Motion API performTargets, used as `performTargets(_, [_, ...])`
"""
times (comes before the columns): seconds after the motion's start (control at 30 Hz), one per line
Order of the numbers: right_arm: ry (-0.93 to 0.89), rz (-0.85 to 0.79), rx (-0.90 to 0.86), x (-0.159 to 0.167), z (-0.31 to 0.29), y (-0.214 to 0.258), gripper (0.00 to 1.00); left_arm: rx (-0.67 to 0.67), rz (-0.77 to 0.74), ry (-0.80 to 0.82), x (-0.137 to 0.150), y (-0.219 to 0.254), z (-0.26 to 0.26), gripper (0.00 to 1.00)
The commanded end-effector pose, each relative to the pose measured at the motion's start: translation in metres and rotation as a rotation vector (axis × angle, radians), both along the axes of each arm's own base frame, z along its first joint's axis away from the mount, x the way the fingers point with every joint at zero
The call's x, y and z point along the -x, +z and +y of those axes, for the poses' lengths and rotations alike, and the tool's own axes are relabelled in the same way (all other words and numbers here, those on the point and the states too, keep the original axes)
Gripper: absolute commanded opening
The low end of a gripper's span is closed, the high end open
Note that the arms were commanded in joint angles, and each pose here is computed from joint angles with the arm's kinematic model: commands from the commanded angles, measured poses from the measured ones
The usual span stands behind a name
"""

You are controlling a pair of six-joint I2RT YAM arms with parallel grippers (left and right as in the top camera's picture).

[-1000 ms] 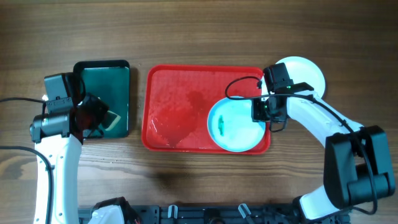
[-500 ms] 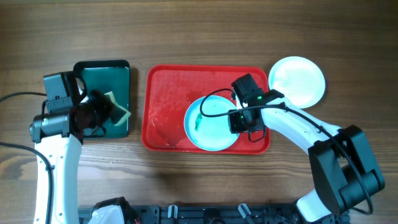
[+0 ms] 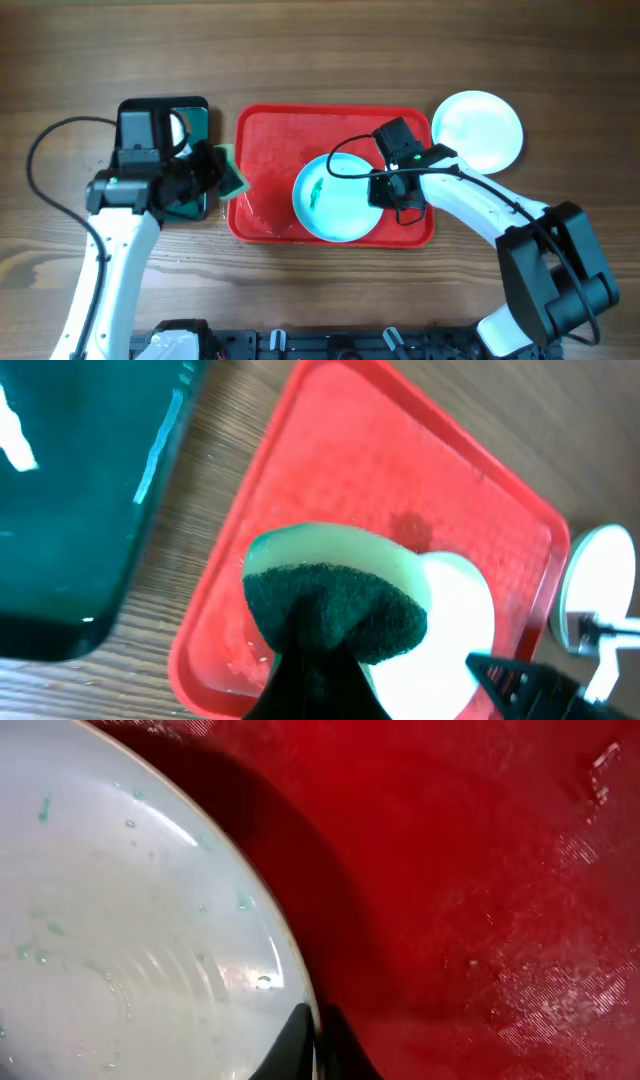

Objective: Clean dirty plates on tray and stack at the side
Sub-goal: 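Bring the sponge with the left gripper onto the last plate, then scrub the last plate with the sponge while the right gripper holds it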

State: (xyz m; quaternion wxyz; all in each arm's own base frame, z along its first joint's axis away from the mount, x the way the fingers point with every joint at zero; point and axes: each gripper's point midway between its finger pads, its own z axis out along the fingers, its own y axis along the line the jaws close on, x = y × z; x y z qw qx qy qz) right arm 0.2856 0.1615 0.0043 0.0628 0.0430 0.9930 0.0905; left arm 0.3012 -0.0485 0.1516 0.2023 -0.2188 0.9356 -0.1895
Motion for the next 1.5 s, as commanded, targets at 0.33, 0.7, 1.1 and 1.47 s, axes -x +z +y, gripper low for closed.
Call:
performTargets(0.33, [0.144,0.010,-0.148,0.011,0.026,-0.027,0.04,-0.020,0.148,-0.389,0.007,-0.076,-0.119,0.04])
performTargets(0.7, [0.086,-0.005,-0.110,0.004,0.020,-0.034,0.04,-0.038,0.219,-0.494,0.012,-0.141,-0.170,0.04])
performTargets(1.1, [0.086,-0.006,-0.110,0.004,0.020,-0.034,0.04,-0.703,0.167,-0.255,-0.021,-0.159,-0.056,0.04])
performTargets(1.47, [0.084,-0.007,-0.107,0.003,0.019,-0.034,0.04,-0.516,0.057,-0.271,-0.023,-0.110,-0.084,0.04])
